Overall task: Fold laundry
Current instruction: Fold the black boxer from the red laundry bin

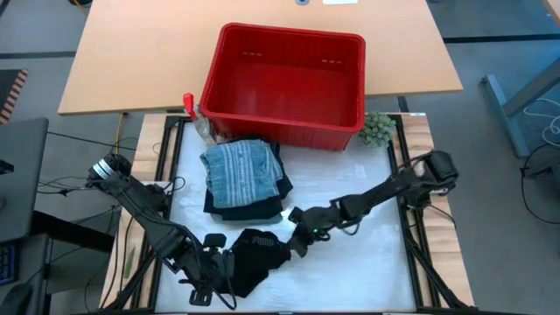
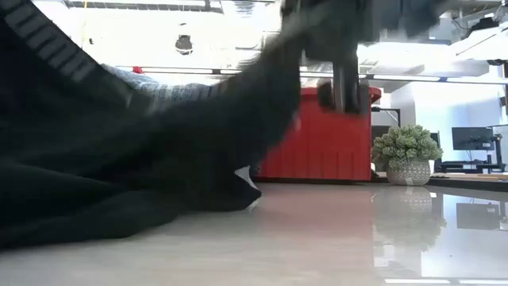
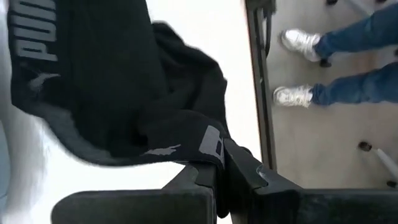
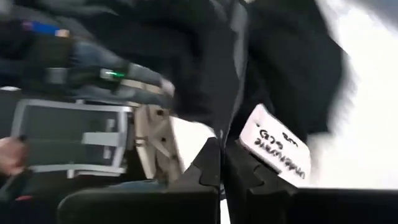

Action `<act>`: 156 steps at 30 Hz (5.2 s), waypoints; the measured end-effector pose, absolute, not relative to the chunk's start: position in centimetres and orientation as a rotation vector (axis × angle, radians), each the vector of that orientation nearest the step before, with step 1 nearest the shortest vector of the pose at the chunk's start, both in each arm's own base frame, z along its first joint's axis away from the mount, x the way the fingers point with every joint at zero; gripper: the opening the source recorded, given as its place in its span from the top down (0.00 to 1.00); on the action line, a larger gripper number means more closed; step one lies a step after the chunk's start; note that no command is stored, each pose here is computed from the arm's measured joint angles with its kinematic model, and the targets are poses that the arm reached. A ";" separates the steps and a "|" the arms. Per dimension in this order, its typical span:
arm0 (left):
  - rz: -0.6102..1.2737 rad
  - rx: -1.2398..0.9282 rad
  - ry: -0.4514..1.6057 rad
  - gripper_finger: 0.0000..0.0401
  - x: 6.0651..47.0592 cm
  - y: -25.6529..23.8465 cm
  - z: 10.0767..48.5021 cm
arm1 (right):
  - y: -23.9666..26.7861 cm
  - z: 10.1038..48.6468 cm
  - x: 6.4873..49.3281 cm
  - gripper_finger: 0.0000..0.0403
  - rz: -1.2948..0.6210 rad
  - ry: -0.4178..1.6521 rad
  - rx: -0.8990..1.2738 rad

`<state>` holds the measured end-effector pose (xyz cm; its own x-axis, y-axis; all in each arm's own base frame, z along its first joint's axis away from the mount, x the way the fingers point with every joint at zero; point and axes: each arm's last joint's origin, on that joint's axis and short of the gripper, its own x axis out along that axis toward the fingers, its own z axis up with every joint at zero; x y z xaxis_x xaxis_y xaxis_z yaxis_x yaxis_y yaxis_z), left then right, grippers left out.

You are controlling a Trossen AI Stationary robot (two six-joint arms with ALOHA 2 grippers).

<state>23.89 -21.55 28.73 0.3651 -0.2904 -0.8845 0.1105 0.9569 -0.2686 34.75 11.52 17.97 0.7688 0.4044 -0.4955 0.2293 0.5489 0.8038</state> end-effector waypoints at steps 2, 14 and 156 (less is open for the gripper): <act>-0.259 -0.186 1.145 1.00 23.9 -21.3 29.4 | 11.3 20.3 34.1 0.94 0.155 0.658 0.982; -0.205 -0.125 0.774 1.00 21.1 -16.2 38.5 | 8.4 34.1 24.1 0.94 0.403 0.309 0.527; -0.412 -0.299 0.479 0.71 28.1 -10.1 37.3 | 15.8 41.2 25.6 0.93 0.399 0.021 0.233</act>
